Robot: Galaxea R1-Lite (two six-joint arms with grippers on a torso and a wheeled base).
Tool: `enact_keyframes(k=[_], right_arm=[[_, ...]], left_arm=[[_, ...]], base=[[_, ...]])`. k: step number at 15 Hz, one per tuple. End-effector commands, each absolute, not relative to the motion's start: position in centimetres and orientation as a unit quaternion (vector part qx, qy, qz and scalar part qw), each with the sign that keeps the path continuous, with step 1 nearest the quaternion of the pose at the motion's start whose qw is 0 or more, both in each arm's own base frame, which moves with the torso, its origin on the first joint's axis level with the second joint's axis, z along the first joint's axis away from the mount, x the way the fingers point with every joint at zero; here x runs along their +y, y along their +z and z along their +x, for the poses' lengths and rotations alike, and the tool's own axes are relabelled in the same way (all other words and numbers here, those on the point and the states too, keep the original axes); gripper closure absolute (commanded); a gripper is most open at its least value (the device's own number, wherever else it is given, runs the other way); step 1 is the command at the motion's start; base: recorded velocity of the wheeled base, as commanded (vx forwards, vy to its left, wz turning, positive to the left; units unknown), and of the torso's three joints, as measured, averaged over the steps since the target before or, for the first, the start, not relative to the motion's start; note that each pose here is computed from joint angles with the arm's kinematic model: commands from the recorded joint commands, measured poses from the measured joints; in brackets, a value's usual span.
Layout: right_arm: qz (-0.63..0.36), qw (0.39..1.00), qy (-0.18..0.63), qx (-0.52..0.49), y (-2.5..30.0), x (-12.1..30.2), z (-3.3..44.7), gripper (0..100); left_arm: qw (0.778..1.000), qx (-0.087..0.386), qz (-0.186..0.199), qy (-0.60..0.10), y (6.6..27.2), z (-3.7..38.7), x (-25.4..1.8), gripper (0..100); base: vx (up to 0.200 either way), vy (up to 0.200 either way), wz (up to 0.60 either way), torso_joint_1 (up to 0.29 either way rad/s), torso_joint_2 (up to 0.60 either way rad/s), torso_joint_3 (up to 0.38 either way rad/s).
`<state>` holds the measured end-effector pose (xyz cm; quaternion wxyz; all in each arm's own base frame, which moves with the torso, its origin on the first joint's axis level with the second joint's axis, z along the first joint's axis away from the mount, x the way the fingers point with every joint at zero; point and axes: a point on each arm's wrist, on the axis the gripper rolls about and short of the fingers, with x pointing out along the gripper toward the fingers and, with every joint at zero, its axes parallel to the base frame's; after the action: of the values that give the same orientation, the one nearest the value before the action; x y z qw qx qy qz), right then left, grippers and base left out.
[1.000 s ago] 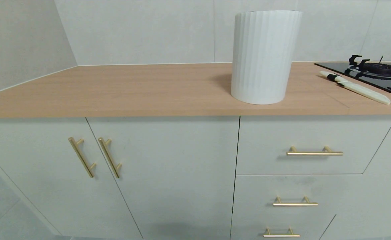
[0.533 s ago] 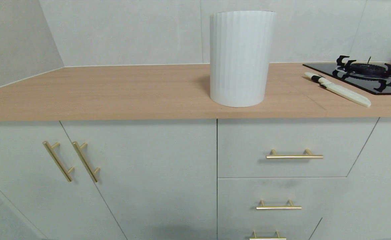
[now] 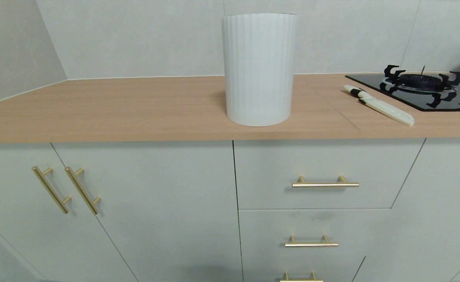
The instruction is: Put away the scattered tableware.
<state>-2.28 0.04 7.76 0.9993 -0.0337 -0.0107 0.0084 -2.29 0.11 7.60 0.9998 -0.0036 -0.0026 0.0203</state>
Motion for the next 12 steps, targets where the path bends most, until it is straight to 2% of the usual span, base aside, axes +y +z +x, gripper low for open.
enact_keyframes(k=[1,2,12], right_arm=[[-0.034,0.999,0.009,-0.01,7.77,0.04,-2.27,0],[-0.034,0.999,0.009,-0.01,7.77,0.04,-2.27,0],[-0.035,0.999,0.009,-0.01,7.77,0.04,-2.27,0]], left_arm=[[1.0,-0.002,-0.004,0.021,7.58,-2.28,0.11,0],[1.0,-0.002,-0.004,0.021,7.58,-2.28,0.12,0],[1.0,-0.002,-0.005,0.021,7.6,-2.28,0.12,0]], base=[[0.2,0.0,0.0,0.002,0.0,-0.007],[0.2,0.0,0.0,-0.007,0.01,0.002],[0.0,0.0,0.0,0.0,0.0,0.0]])
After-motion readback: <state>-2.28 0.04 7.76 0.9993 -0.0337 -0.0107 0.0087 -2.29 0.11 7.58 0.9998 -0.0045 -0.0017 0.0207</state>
